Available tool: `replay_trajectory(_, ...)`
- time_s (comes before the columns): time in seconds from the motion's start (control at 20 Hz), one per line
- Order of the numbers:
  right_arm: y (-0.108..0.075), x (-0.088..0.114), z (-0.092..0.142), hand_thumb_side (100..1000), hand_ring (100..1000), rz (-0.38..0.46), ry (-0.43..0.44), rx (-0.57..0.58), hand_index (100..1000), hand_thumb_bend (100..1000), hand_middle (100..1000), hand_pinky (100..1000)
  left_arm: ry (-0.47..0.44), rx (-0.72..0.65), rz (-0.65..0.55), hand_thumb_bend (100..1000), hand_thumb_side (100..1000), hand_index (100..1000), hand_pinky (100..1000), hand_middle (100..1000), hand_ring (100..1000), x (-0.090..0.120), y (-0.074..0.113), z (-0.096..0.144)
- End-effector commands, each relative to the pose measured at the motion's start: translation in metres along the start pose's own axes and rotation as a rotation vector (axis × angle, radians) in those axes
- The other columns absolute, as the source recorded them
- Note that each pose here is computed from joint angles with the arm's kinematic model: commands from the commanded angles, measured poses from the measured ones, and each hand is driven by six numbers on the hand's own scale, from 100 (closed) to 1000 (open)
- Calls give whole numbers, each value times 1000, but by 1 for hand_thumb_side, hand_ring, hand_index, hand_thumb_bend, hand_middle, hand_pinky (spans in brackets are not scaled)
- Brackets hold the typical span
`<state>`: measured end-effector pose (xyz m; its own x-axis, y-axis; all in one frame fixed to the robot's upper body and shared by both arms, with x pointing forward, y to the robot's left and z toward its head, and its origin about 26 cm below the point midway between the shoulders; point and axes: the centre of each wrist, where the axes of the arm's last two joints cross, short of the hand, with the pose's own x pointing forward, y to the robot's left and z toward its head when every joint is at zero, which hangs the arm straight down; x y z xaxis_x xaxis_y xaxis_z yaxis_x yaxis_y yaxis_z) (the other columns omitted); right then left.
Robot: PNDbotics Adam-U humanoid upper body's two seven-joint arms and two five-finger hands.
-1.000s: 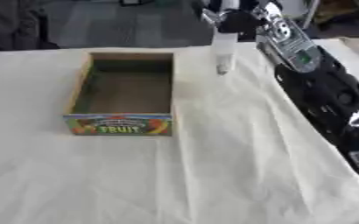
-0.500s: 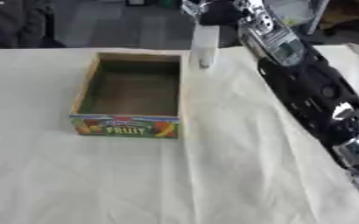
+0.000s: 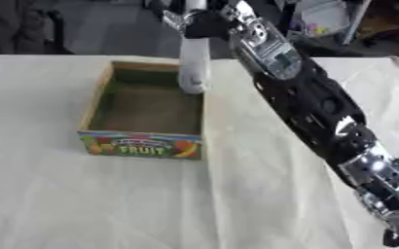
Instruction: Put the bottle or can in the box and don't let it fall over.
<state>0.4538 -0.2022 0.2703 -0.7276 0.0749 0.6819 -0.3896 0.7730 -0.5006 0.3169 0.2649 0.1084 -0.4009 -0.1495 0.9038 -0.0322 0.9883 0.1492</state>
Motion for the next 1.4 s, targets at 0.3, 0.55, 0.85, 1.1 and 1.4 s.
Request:
replay_trajectory(0.3,7,-8,-5,100,338,-16,13,0,471,213,212,626,-29,-17,5,480,761,836,714,748,665,6,-2,-6)
replay_trajectory(0.55,14,-18,-1,100,386,-24,41,-9,523,231,260,642,-28,-15,6,481,761,836,714,748,665,6,-3,-6)
replay_trajectory(0.85,19,-28,4,100,482,0,74,4,662,323,369,680,-25,-11,6,482,760,836,714,747,664,5,-2,-6)
replay_trajectory(1.1,19,-32,8,121,555,37,80,9,745,420,459,706,-24,-9,5,483,760,836,715,747,664,5,-2,-6)
replay_trajectory(1.4,18,-38,14,264,621,52,104,16,838,494,536,737,-22,-7,3,485,761,836,715,746,664,4,-2,-5)
